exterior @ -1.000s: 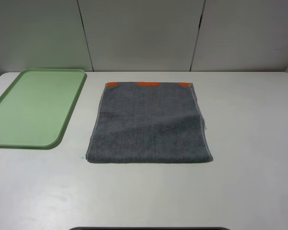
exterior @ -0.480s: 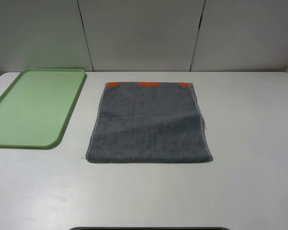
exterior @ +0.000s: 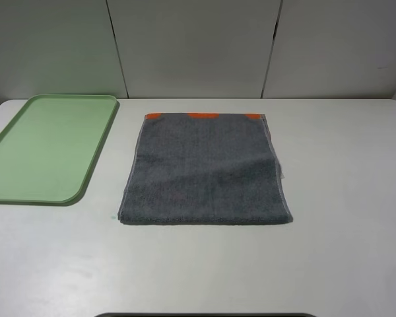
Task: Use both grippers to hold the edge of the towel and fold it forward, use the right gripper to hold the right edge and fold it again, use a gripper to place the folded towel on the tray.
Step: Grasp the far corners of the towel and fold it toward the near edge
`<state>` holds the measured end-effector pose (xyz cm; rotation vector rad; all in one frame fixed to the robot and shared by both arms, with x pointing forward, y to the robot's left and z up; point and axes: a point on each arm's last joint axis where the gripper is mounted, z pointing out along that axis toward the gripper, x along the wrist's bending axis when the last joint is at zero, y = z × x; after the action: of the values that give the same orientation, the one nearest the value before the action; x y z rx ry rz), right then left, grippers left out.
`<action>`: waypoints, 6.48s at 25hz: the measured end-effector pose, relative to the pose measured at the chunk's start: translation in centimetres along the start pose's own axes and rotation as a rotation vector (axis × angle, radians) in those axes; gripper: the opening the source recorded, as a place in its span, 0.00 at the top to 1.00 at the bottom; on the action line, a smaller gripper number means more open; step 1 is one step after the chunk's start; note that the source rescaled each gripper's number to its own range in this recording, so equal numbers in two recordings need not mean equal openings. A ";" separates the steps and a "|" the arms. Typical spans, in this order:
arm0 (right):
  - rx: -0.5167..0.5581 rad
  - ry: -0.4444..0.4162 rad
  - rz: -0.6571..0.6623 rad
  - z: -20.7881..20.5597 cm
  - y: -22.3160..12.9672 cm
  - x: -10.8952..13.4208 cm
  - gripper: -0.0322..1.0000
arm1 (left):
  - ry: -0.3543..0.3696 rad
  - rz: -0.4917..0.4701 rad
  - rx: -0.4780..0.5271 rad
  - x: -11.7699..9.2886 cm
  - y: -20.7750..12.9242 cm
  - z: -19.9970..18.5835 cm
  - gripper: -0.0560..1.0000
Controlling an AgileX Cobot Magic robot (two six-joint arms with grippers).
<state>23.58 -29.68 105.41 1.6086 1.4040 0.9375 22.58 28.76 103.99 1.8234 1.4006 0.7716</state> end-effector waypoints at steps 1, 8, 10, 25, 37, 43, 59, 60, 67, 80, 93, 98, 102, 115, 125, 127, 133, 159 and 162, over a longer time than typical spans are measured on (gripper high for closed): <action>0.000 0.000 0.000 0.0 0.0 0.0 0.00 | 0.000 0.000 0.000 0.0 0.0 0.0 0.00; 0.001 0.001 0.001 0.0 0.0 0.0 0.00 | 0.000 0.000 0.000 0.0 0.0 0.0 0.00; 0.001 0.002 0.001 0.0 0.0 0.0 0.00 | 0.000 0.000 0.000 0.0 0.0 0.0 0.00; 0.069 0.088 0.042 0.9 0.4 0.7 0.00 | 0.000 -0.001 0.002 0.0 0.0 0.0 0.00; 0.279 0.278 -0.142 4.1 2.9 2.0 0.00 | -0.122 0.120 0.198 0.6 3.4 1.9 0.00; 0.335 0.325 -0.321 5.9 3.3 2.5 0.00 | -0.231 0.266 0.300 0.4 5.2 3.4 0.00; 0.334 0.455 -0.732 9.1 3.8 3.4 0.00 | -0.241 0.868 0.529 -2.0 7.0 9.0 0.01; 0.335 0.457 -0.740 9.5 3.9 3.5 0.00 | -0.236 0.883 0.524 -2.1 7.0 9.1 0.01; 0.367 0.538 -0.900 12.4 3.7 4.2 0.00 | -0.203 0.915 0.484 -2.5 7.3 9.0 0.01; 0.419 0.614 -1.030 19.3 2.3 5.2 0.00 | -0.213 0.896 0.413 -2.9 7.7 9.3 0.01; 0.434 0.584 -1.044 23.0 0.9 5.4 0.00 | -0.204 1.008 0.436 -5.2 8.1 13.5 0.01; 0.414 0.578 -1.075 23.1 1.1 5.3 0.00 | -0.246 1.031 0.409 -6.9 8.0 15.6 0.01; 0.407 0.571 -1.075 23.1 1.1 5.3 0.00 | -0.265 1.092 0.385 -8.2 7.7 17.8 0.01; 0.400 0.567 -1.063 23.2 1.2 5.4 0.00 | -0.295 1.348 0.395 -10.9 5.0 24.4 0.01; 0.402 0.568 -1.050 23.2 1.1 5.4 0.00 | -0.297 1.436 0.405 -12.9 4.9 27.9 0.01; 0.402 0.568 -1.046 23.2 1.1 5.4 0.00 | -0.306 1.441 0.395 -13.3 5.0 28.5 0.01; 0.401 0.568 -1.036 23.2 1.2 5.4 0.00 | -0.336 1.479 0.417 -14.0 3.9 30.0 0.01; 0.483 0.707 -1.094 25.1 -2.6 9.3 0.00 | -0.336 1.398 0.441 -11.7 3.8 32.1 0.01; 0.509 0.715 -1.093 25.5 -3.1 9.3 0.00 | -0.338 1.397 0.437 -11.7 3.8 32.1 0.01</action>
<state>46.40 -22.50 92.28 0.5068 2.7423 0.4672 47.56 11.26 88.15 3.0377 -0.1441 0.7010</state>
